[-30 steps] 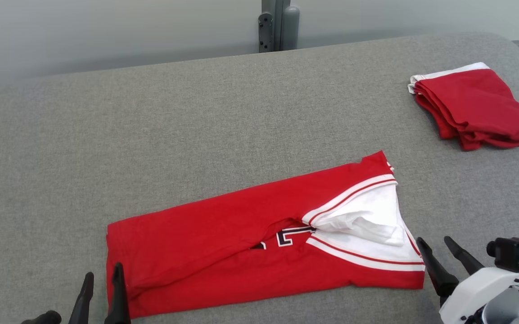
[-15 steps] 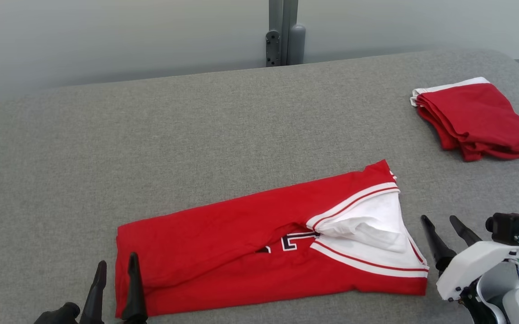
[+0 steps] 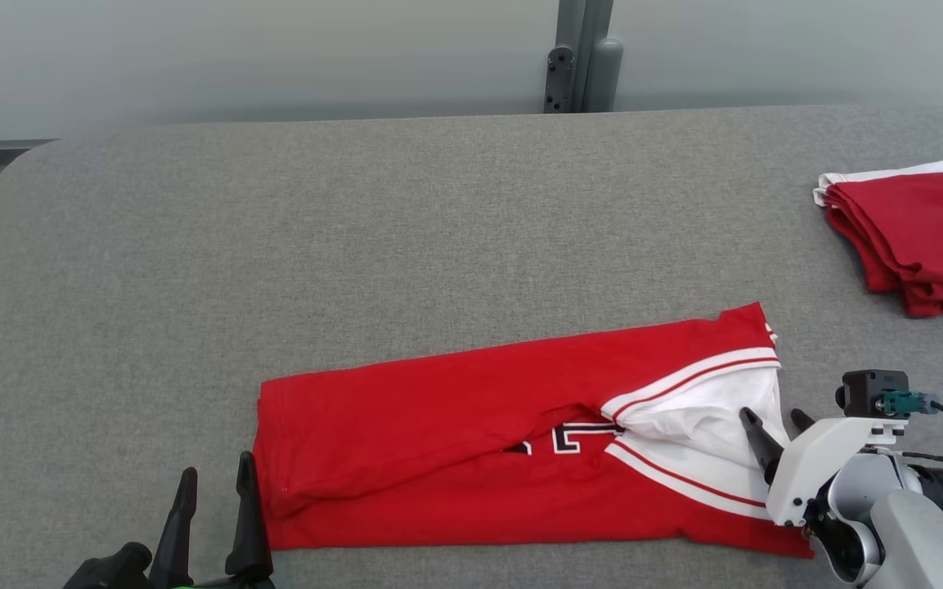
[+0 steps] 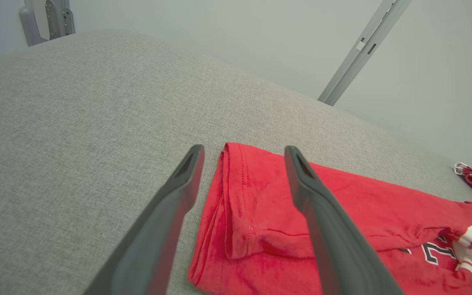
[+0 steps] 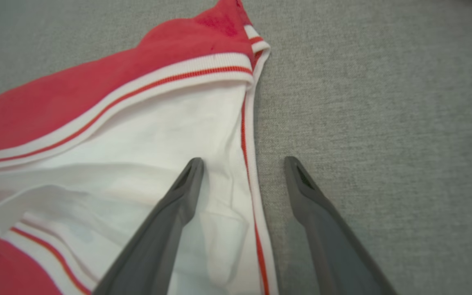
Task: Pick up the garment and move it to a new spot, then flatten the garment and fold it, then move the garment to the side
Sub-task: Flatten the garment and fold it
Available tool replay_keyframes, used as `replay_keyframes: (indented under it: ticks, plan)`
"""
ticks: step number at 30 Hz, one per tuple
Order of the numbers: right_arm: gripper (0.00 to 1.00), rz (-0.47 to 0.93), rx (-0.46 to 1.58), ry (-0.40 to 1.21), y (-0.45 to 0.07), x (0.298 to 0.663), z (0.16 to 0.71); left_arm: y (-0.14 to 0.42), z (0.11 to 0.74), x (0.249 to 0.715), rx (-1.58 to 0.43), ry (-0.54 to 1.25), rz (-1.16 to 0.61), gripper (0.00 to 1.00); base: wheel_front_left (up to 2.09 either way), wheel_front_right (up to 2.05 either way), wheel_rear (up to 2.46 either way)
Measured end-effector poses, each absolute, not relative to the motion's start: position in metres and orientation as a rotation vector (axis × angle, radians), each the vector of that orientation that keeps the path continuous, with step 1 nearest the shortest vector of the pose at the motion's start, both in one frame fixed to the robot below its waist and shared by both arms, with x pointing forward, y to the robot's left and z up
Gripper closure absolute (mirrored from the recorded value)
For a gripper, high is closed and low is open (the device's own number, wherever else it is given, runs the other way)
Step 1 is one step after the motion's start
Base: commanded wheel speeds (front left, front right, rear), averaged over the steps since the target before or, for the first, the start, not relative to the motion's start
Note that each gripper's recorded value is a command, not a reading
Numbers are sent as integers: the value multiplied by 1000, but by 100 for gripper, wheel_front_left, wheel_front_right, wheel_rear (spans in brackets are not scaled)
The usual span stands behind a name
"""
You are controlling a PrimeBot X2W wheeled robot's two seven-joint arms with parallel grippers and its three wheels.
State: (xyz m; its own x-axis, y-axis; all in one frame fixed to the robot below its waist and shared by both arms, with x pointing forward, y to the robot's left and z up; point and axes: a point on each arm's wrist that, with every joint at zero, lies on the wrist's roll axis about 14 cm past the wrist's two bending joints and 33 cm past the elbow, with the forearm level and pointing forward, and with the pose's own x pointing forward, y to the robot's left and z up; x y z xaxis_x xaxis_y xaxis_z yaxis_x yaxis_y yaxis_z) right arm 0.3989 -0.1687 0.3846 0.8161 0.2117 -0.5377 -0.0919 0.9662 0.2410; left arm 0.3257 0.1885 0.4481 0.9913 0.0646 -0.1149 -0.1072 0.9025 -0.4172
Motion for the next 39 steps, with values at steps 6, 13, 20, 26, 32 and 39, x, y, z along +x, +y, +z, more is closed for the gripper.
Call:
replay_keyframes:
  ticks: [6, 13, 20, 26, 32, 39]
  plan:
    - [69, 230, 193, 647, -145, 402, 377, 197, 447, 323, -431, 98, 120, 0, 0, 0, 0]
    - [100, 238, 176, 631, -145, 406, 381, 195, 447, 328, -427, 98, 109, 0, 0, 0, 0]
    - [100, 134, 136, 568, -202, 414, 401, 181, 448, 340, -430, 99, 59, 0, 0, 0, 0]
    - [100, 29, 129, 519, -255, 412, 423, 165, 451, 354, -425, 95, 2, 0, 0, 0, 0]
    - [100, 53, 239, 466, -244, 407, 442, 148, 449, 365, -427, 107, -51, 0, 0, 0, 0]
    - [100, 228, 296, 429, -186, 402, 466, 143, 448, 367, -427, 111, -69, 0, 0, 0, 0]
